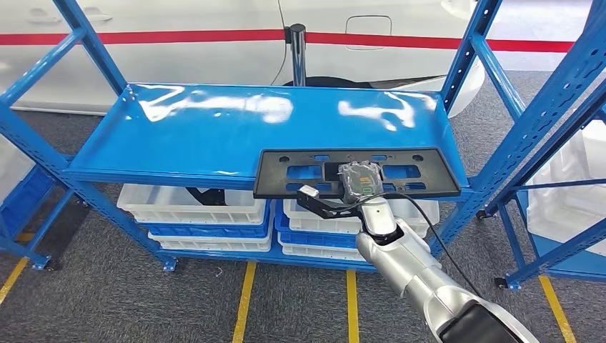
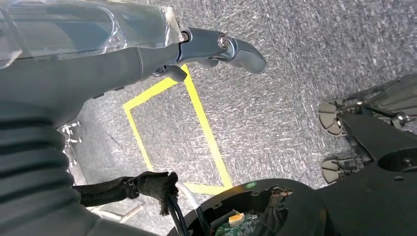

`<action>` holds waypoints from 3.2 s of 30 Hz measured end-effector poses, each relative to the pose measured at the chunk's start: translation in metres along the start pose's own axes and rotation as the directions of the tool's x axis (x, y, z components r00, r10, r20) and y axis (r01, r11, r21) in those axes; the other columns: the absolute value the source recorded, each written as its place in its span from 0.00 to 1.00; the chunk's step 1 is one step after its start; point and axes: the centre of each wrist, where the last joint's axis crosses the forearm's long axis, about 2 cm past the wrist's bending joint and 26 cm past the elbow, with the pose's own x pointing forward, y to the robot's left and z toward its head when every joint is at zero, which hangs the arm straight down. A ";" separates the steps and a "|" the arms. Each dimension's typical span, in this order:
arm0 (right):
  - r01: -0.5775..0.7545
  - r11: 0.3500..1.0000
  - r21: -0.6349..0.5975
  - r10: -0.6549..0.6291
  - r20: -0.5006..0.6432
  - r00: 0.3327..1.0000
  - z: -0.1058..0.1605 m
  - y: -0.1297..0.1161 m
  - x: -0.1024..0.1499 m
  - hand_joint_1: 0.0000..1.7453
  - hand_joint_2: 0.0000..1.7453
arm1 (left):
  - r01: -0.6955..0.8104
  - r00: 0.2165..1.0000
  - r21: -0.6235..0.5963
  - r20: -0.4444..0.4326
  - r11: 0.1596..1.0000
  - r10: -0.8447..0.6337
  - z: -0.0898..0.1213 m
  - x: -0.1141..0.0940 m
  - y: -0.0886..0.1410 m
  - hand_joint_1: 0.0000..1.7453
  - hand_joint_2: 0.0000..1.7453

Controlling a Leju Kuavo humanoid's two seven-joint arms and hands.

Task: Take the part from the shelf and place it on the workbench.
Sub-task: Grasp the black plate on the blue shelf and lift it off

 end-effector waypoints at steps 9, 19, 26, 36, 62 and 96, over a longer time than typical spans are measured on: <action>-0.007 1.000 -0.015 0.007 0.018 1.000 0.002 -0.001 -0.001 1.00 1.00 | -0.010 1.000 0.020 0.010 1.000 0.010 0.000 0.001 0.001 0.00 1.00; -0.023 0.995 -0.099 0.030 0.064 0.998 0.007 0.001 -0.006 1.00 1.00 | -0.010 1.000 0.012 0.017 1.000 0.010 0.000 0.001 0.001 0.00 1.00; -0.062 0.956 -0.288 0.104 0.132 0.986 0.020 0.003 -0.012 1.00 1.00 | 0.006 1.000 0.003 0.031 1.000 -0.006 0.000 0.001 0.001 0.00 1.00; -0.109 0.900 -0.422 0.202 0.183 0.962 0.033 -0.005 -0.010 1.00 1.00 | 0.021 0.998 -0.032 0.055 0.999 -0.020 0.000 0.001 0.000 0.00 1.00; -0.085 0.909 -0.408 0.180 0.201 0.963 0.041 -0.004 -0.011 1.00 1.00 | 0.020 0.998 -0.024 0.063 1.000 -0.018 0.000 0.002 0.003 0.00 1.00; -0.015 0.917 -0.399 0.102 0.199 0.975 0.045 -0.004 -0.010 1.00 1.00 | 0.039 0.997 -0.025 0.067 0.999 -0.038 -0.001 0.009 0.000 0.00 1.00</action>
